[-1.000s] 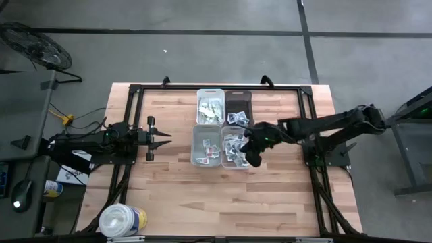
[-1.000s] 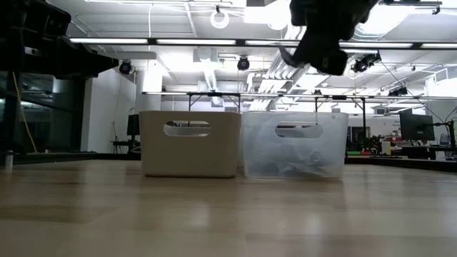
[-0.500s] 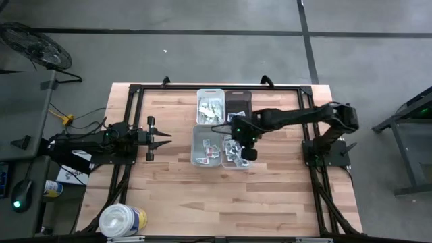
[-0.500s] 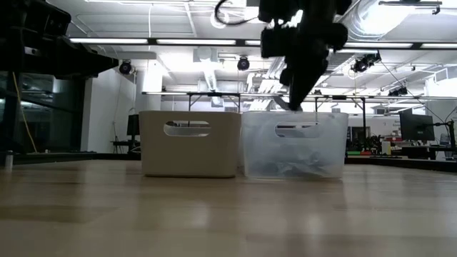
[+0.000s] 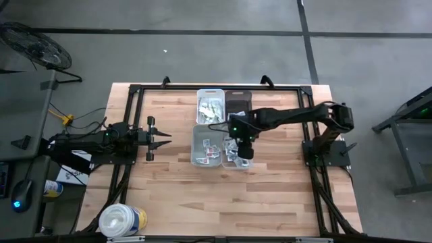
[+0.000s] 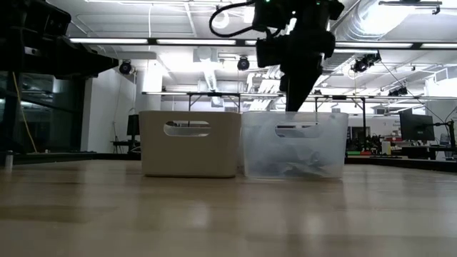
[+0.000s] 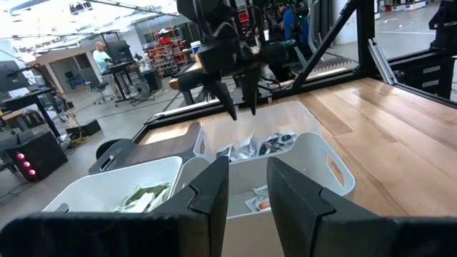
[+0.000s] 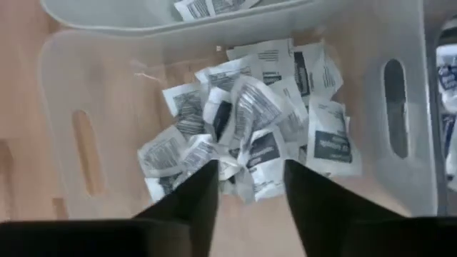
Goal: Pick & Place First Aid Supplies
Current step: Return to Home Position
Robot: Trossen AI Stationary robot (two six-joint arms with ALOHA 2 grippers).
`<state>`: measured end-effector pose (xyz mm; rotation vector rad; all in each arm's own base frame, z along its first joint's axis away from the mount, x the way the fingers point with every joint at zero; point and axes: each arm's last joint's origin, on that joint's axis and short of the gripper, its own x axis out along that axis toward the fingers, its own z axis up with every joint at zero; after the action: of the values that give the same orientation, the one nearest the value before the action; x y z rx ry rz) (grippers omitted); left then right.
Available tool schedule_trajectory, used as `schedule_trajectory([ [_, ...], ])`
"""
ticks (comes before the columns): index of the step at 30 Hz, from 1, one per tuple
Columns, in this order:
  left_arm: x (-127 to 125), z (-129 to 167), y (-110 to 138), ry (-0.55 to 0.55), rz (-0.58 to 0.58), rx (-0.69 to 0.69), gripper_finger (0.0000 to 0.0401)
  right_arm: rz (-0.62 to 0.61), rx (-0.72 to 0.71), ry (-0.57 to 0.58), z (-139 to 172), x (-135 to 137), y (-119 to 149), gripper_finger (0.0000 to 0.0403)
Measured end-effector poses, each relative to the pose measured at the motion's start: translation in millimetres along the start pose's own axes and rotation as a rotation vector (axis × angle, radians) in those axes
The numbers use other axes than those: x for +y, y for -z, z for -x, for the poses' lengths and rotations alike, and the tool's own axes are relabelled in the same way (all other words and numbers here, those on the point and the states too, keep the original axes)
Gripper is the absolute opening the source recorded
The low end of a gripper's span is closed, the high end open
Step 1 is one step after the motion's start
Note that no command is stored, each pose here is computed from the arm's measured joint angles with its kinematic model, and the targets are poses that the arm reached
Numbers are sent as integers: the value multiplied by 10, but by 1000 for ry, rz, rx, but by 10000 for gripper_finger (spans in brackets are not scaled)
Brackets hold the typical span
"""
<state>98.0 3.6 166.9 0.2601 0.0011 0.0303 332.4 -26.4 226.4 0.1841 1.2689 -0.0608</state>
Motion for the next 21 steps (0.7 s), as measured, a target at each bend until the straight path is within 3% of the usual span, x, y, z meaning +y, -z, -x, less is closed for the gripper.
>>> schedule_trajectory([
  [3,0,0,0,0,0,0,96,-62,-54,12,44,-7,103,188],
  [8,0,0,0,0,0,0,96,-181,-331,52,77,46,443,222],
  [12,0,0,0,0,0,0,96,-257,-481,17,101,94,777,226],
  [18,0,0,0,0,0,0,96,-531,-584,-135,105,86,1304,223],
  [21,0,0,0,1,0,0,96,-559,-645,-158,100,47,1542,224],
])
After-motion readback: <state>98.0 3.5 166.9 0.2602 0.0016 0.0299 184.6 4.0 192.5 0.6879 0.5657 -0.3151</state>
